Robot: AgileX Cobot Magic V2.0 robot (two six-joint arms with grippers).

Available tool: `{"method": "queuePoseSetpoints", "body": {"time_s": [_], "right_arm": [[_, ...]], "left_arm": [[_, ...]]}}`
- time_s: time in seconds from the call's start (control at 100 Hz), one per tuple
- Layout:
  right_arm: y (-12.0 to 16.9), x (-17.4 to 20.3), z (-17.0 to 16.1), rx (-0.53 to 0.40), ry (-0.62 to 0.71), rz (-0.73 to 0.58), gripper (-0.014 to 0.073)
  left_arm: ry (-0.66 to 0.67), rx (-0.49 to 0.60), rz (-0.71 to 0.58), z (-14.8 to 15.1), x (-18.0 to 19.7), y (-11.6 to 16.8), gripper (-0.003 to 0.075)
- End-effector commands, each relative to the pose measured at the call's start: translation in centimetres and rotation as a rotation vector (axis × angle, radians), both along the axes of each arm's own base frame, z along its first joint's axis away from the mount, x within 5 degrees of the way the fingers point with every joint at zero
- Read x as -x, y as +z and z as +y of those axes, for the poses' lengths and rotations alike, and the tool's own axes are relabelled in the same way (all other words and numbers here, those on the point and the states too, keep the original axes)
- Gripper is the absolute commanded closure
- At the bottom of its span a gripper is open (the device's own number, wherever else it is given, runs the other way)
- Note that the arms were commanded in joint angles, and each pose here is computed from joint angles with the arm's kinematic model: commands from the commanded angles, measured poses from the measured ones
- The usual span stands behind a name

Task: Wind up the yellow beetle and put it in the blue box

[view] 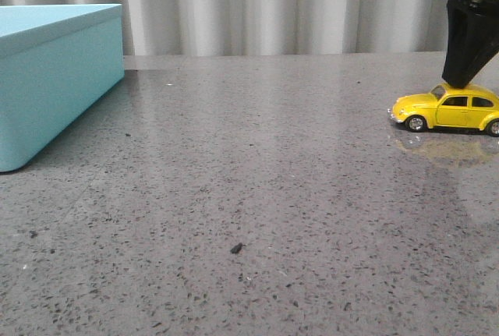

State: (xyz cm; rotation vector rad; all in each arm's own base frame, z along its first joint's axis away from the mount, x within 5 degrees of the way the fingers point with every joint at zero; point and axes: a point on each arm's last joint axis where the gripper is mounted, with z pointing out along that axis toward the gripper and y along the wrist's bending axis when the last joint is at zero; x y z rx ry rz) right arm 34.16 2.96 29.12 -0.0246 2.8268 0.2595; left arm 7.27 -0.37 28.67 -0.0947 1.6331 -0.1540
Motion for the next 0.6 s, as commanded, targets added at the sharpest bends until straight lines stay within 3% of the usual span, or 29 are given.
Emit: {"method": "queuePoseSetpoints", "body": {"time_s": [0.0, 0.29, 0.59], "right_arm": [[1.9, 0.1, -0.1, 0.007, 0.001, -0.073, 0.0656], [1.7, 0.4, -1.2, 0.12, -0.024, -0.041, 0.0656], [1.6, 0.6, -2.9, 0.132, -0.068, -0.009, 0.0656]], "left_arm": [[0.008, 0.013, -0.099, 0.1, -0.1, 1.8, 0.0741], [0.008, 0.013, -0.099, 0.1, -0.1, 1.8, 0.0741], [0.008, 0.013, -0.099, 0.1, -0.1, 1.8, 0.0741]]}}
